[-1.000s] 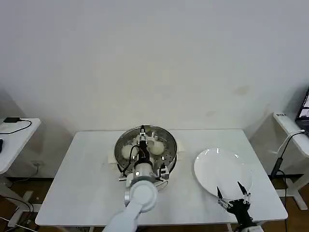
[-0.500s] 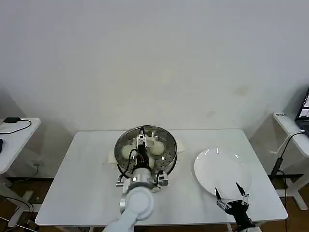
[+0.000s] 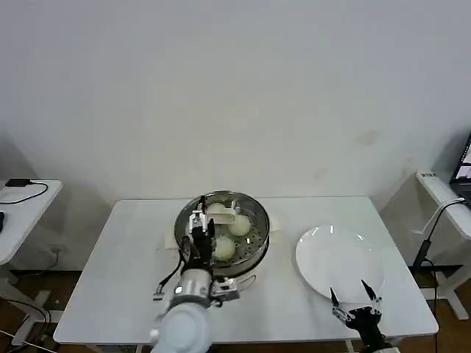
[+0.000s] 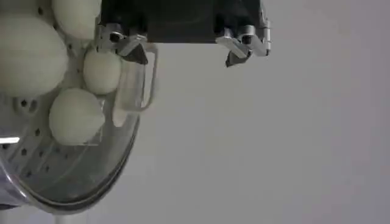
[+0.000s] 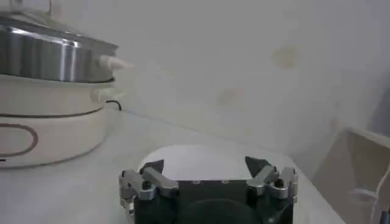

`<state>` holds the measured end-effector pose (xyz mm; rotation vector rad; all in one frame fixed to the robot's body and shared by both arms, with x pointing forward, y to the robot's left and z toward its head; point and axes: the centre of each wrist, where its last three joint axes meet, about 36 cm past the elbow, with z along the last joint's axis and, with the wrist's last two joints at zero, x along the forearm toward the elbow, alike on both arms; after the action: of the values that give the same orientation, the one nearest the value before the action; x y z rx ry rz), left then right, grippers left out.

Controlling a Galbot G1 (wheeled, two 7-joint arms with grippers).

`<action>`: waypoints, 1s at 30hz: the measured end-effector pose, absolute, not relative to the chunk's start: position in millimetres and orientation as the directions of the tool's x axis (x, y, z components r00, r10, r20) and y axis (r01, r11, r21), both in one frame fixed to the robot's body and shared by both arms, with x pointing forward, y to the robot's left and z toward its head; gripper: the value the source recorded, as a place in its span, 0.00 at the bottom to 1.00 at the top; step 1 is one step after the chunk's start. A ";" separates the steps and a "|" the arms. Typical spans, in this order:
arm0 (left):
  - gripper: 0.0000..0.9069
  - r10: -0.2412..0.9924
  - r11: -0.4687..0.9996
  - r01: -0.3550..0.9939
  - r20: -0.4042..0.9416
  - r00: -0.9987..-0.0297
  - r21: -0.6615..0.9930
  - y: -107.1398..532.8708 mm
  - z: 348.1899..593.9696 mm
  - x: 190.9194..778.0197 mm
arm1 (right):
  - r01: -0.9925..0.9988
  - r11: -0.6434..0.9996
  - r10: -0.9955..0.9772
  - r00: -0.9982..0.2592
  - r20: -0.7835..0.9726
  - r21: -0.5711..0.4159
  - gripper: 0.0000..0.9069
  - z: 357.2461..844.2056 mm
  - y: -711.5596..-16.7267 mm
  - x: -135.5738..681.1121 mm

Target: Take steamed baozi put them in steamer then cover it.

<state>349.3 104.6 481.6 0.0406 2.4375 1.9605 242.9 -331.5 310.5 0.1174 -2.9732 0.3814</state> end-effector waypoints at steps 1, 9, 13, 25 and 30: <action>1.00 0.034 0.239 0.010 0.002 -0.999 0.971 109.9 483.9 345.3 | -0.095 0.965 -0.059 -0.987 0.151 -0.245 1.00 310.6 -332.5 242.2; 1.00 0.107 0.541 0.038 -0.024 -0.994 0.840 167.4 475.6 328.5 | -0.101 0.964 -0.066 -0.987 0.144 -0.246 1.00 314.9 -339.3 240.6; 1.00 0.080 0.698 0.026 -0.041 -0.996 0.716 204.5 467.5 324.9 | -0.110 0.965 -0.077 -0.986 0.146 -0.237 1.00 315.4 -335.8 242.2; 1.00 -0.078 0.943 -0.061 0.040 -0.996 0.328 285.6 431.5 288.7 | -0.130 0.969 -0.097 -0.982 0.159 -0.209 1.00 319.4 -327.9 240.4; 1.00 -0.129 0.959 -0.101 0.091 -0.987 0.266 300.2 415.3 267.5 | -0.136 0.971 -0.101 -0.980 0.173 -0.199 1.00 323.0 -326.1 238.0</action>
<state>267.5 300.2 415.3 -0.1889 3.2157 0.4281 238.0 -326.1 323.0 0.1790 -2.9573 0.3152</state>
